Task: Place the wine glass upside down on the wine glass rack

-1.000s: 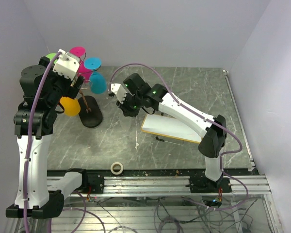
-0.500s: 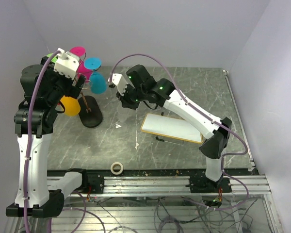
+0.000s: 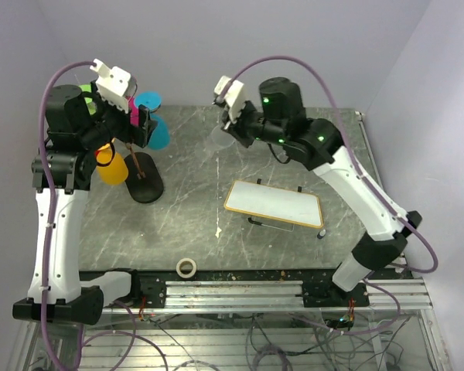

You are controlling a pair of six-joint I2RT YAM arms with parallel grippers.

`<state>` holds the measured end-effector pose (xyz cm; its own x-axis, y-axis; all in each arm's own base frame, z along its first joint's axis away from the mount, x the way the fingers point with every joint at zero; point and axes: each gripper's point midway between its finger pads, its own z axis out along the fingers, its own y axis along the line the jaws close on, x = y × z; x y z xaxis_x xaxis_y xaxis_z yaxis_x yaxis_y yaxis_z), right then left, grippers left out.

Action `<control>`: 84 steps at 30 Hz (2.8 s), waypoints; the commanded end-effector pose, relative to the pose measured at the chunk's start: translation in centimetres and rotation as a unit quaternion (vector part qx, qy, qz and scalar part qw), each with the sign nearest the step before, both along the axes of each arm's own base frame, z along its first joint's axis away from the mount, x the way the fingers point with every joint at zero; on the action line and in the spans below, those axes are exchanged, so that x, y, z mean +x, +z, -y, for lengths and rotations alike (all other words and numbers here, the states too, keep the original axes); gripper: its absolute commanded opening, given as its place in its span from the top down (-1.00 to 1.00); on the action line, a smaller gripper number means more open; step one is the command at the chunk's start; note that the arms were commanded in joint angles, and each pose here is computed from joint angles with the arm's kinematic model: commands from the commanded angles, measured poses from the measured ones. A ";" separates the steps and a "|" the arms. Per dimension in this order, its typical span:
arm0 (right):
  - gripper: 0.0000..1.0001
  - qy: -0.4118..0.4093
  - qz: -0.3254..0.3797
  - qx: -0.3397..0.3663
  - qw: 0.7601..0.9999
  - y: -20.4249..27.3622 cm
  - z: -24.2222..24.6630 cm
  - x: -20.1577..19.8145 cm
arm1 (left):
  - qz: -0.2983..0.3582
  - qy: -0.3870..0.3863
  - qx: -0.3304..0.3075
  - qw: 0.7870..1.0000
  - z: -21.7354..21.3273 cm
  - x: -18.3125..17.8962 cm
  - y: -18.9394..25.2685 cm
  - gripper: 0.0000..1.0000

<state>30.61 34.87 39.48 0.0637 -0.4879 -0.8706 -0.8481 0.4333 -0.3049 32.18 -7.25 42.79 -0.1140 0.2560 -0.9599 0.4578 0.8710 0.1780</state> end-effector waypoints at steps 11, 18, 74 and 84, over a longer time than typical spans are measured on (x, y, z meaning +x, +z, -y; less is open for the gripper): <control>1.00 -0.048 0.130 0.152 0.979 13.9 4.7 0.0 | -0.059 -0.155 -0.251 0.954 8.2 1.2 3.2 -0.54; 1.00 -0.005 0.107 0.189 0.976 15.5 4.9 -1.5 | -0.116 -0.151 -0.311 0.931 9.4 3.1 1.6 -0.31; 1.00 0.034 0.088 0.188 0.978 14.7 5.5 -1.8 | -0.179 -0.223 -0.363 0.887 12.2 1.6 -0.2 0.77; 0.92 0.031 0.085 0.179 0.980 13.9 5.7 -1.6 | -0.163 -0.225 -0.360 0.890 11.5 1.3 0.3 0.86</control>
